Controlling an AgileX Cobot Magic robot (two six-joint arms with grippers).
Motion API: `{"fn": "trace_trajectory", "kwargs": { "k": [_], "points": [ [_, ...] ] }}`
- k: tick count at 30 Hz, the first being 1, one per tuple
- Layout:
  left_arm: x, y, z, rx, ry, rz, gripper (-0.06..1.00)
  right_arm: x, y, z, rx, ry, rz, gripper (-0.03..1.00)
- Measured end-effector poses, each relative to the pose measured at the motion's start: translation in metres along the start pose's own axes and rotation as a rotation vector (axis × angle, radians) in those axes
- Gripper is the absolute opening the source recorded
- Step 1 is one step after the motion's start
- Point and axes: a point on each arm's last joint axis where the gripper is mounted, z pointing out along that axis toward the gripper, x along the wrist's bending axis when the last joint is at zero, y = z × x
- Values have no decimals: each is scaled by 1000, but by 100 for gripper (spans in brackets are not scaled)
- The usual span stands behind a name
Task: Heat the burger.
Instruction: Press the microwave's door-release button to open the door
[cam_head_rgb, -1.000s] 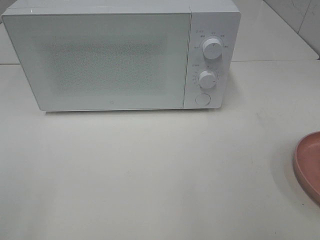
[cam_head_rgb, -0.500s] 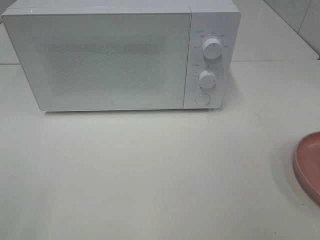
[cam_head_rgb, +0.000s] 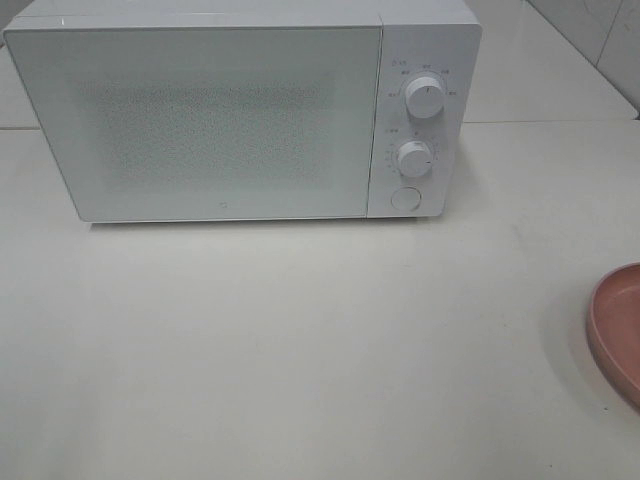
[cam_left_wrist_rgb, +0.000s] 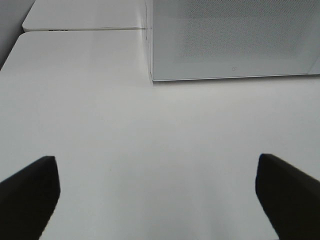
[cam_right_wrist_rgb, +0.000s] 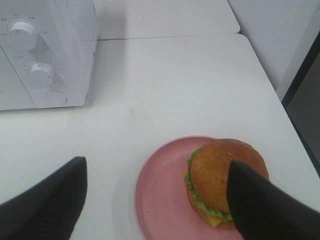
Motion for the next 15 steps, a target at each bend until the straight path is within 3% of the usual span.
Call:
{"fn": "trace_trajectory", "kwargs": {
  "k": [15],
  "points": [
    [0, 0, 0, 0, 0, 0, 99, 6, 3, 53, -51, 30, -17, 75]
  ]
}}
